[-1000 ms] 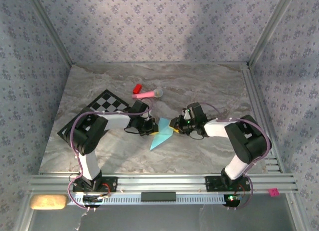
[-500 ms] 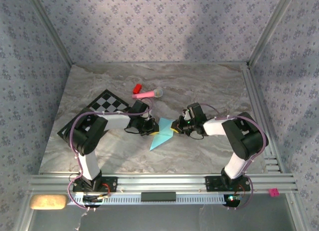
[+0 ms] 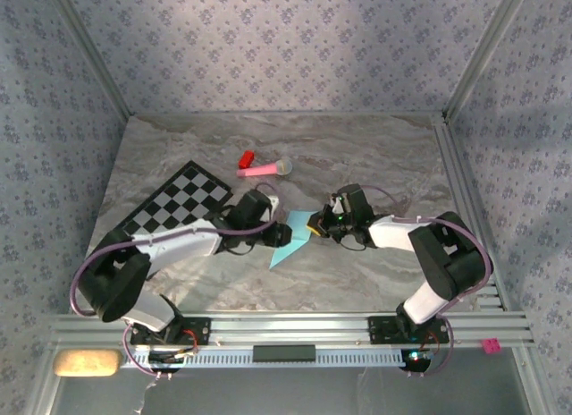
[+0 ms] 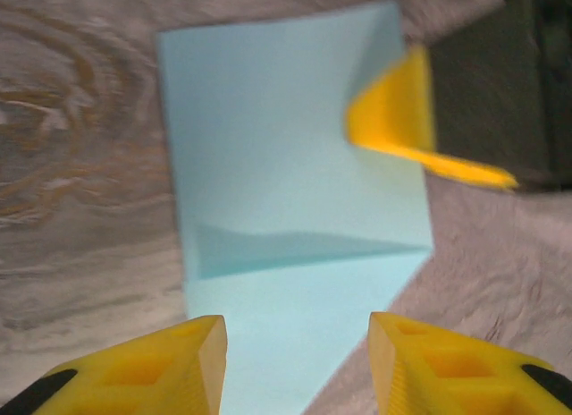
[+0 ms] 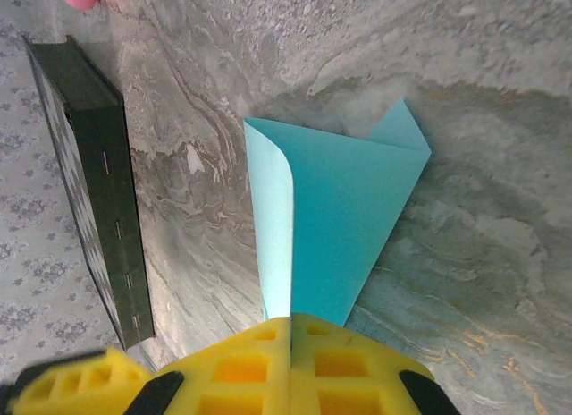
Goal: Fold a paper plane with a square sheet of paper (pick it up from the middle)
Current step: Fold the wing for the fifth time at the center of the table.
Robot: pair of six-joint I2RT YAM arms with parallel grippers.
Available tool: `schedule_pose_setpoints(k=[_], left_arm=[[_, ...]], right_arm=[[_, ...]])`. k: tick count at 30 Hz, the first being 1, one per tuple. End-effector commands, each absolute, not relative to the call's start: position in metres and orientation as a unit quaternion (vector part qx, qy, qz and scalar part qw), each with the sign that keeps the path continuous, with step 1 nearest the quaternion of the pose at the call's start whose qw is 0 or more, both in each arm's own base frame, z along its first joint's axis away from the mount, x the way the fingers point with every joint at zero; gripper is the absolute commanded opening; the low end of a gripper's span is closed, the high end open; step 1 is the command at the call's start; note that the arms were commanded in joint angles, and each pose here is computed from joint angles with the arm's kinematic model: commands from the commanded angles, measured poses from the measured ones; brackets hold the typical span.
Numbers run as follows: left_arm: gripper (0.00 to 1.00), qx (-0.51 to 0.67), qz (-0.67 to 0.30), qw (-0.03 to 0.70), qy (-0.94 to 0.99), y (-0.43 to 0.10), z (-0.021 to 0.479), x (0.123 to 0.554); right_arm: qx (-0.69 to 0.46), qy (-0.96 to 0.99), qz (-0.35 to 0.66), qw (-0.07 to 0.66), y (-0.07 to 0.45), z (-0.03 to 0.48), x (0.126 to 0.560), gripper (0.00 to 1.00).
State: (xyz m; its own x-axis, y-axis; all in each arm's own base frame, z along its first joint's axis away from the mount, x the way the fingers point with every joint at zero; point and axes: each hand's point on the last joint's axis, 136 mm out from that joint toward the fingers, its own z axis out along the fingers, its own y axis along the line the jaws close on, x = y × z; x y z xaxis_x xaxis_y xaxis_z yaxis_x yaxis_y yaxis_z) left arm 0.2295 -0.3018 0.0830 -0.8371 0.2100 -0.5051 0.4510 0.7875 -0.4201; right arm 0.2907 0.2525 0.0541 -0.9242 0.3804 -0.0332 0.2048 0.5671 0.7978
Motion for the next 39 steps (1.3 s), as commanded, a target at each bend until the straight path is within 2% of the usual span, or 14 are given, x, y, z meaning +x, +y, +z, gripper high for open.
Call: schedule_pose_setpoints(k=[1,7,15,20,34,39], left_arm=[[0.47,0.251,-0.167,0.252,0.920,-0.284,0.065,0.218],[0.49,0.286,-0.103,0.284,0.909,-0.292,0.056,0.208],[0.48,0.320,-0.052,0.288,0.901,-0.307,0.041,0.201],[0.43,0.323,-0.017,0.292,0.900,-0.307,0.036,0.202],[0.28,0.325,0.004,0.289,0.900,-0.303,0.031,0.202],[0.26,0.326,0.003,0.287,0.901,-0.302,0.030,0.201]], right_arm=[[0.171,0.880,0.432,0.098,0.255,0.062,0.293,0.00],[0.170,0.882,0.429,0.094,0.255,0.062,0.293,0.00],[0.175,0.884,0.424,0.091,0.254,0.060,0.292,0.00],[0.176,0.884,0.423,0.091,0.254,0.060,0.293,0.00],[0.176,0.884,0.423,0.092,0.253,0.060,0.293,0.00],[0.175,0.884,0.423,0.092,0.253,0.060,0.293,0.00]])
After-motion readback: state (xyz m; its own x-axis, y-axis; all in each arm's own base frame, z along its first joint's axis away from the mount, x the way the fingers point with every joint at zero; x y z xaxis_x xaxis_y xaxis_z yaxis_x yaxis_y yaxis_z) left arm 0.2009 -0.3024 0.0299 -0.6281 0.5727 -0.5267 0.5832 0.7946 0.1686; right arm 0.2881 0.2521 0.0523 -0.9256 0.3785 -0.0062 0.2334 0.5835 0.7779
